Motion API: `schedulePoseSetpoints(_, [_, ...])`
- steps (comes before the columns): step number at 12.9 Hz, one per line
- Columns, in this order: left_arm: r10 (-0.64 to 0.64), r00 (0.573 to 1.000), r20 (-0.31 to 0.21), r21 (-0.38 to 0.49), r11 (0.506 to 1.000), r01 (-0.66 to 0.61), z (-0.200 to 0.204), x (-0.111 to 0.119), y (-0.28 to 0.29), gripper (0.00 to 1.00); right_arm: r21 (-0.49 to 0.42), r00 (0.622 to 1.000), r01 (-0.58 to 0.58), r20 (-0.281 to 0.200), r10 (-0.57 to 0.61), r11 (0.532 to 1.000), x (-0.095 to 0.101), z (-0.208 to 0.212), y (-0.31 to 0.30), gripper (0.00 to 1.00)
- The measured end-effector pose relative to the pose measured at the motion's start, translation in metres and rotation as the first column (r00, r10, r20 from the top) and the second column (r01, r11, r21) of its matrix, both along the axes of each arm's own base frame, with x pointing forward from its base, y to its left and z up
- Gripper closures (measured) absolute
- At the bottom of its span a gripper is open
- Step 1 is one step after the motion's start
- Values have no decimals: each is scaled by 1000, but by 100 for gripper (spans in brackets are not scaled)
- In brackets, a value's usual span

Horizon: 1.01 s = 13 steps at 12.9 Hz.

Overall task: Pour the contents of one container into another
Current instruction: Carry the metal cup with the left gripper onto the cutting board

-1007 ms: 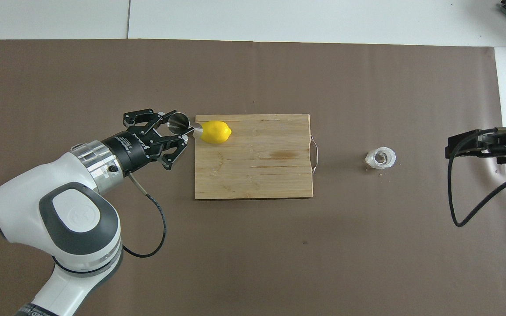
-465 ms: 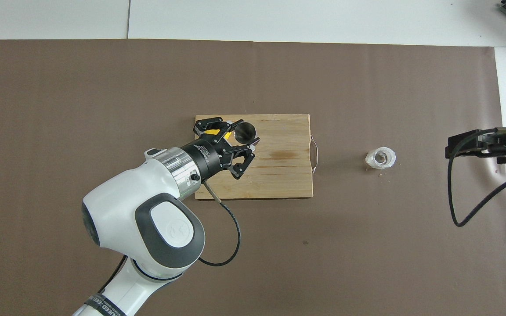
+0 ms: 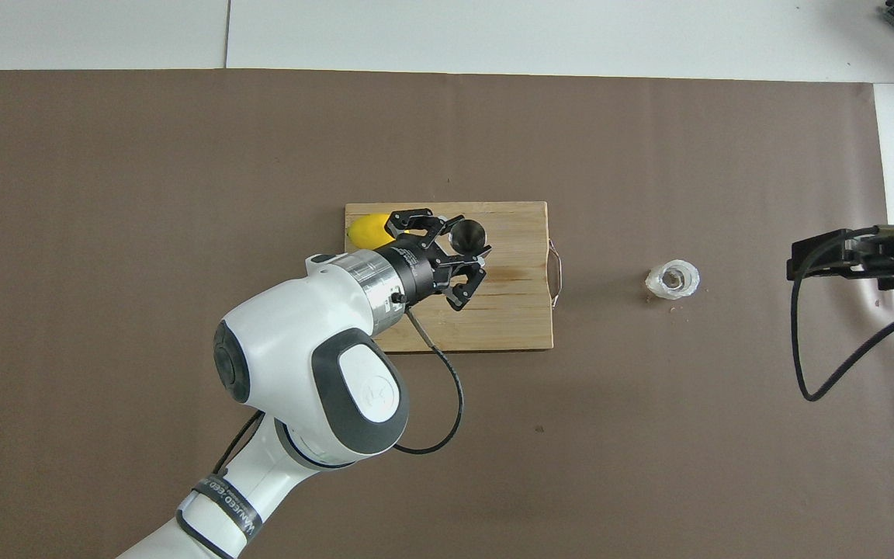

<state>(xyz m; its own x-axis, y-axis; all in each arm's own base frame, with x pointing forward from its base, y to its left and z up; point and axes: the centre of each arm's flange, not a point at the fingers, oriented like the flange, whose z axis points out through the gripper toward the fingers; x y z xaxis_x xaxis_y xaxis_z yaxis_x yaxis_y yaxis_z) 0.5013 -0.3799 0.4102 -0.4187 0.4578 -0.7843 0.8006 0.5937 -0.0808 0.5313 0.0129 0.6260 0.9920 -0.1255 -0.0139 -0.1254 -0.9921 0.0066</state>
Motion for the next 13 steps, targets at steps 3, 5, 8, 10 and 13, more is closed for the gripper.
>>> schedulePoseSetpoints(3, [3, 1000, -15, 23, 1000, -3, -21, -9, -16, 48, 0, 1000, 0, 0, 0, 1000, 0, 0, 0, 0])
schedulePoseSetpoints(5, [4, 1000, -19, 29, 1000, -3, -26, -9, -17, 48, 0, 1000, 0, 0, 0, 1000, 0, 0, 0, 0])
schedulePoseSetpoints(8, [2, 1000, -26, 44, 999, -1, -36, -12, -20, 48, 0, 1000, 0, 0, 0, 1000, 0, 0, 0, 0])
schedulePoseSetpoints(10, [-2, 1000, -28, 48, 999, 3, -39, -15, -22, 48, 0, 1000, 0, 0, 0, 1000, 0, 0, 0, 0])
schedulePoseSetpoints(13, [-1, 1000, -26, 71, 998, 2, -50, -14, -22, 48, 0, 1000, 8, 0, -8, 1000, 0, 0, -4, 0])
